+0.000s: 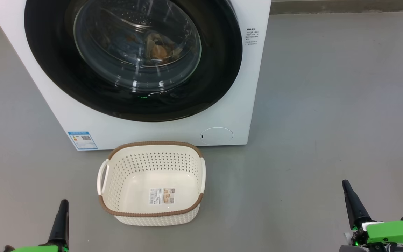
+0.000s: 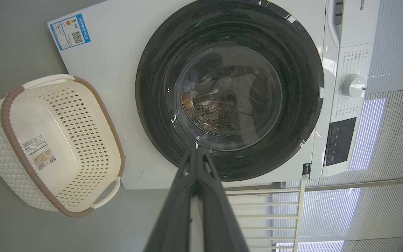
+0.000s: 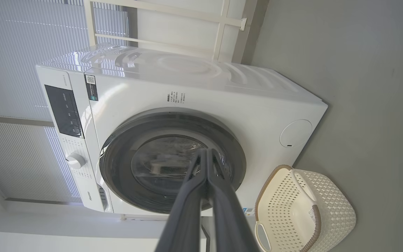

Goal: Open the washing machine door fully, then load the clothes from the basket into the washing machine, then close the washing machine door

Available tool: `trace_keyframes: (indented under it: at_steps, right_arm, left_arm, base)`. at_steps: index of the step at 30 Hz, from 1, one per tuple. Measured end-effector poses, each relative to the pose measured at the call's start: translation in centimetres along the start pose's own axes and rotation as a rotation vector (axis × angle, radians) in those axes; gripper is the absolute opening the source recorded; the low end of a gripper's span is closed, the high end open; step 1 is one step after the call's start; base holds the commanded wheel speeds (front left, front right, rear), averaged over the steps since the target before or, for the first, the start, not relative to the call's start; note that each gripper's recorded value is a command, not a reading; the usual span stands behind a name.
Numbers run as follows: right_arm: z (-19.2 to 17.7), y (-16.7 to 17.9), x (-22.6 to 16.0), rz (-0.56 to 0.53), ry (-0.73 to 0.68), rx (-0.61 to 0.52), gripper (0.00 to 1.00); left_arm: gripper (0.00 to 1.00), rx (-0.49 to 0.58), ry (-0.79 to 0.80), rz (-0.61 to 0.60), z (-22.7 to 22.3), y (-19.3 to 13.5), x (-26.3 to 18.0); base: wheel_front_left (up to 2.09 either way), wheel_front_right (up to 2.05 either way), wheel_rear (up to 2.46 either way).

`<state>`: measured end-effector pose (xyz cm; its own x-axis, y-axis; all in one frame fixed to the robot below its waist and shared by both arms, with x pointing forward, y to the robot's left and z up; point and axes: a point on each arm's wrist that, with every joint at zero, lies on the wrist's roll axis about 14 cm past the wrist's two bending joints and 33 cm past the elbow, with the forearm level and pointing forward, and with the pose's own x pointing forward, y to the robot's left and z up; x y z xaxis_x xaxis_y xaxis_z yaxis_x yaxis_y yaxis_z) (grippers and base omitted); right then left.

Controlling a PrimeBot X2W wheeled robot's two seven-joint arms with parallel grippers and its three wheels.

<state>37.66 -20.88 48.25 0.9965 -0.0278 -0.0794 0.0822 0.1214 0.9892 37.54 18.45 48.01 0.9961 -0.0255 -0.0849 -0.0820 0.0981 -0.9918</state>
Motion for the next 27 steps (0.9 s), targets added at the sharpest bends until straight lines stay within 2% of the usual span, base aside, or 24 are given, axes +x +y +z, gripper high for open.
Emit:
trace_keyframes:
  at_steps: [10, 27]
  right_arm:
    - [-0.10, 0.22, -0.02, 0.012, 0.001, 0.120, 0.00]
    - [-0.10, 0.22, -0.02, 0.012, 0.002, 0.122, 0.00]
  left_arm:
    - [0.00, -0.100, 0.001, -0.013, 0.23, -0.35, 0.17]
    - [0.00, -0.103, 0.001, -0.018, 0.31, -0.53, 0.28]
  base:
    - [0.00, 0.00, 0.00]
    - [0.00, 0.00, 0.00]
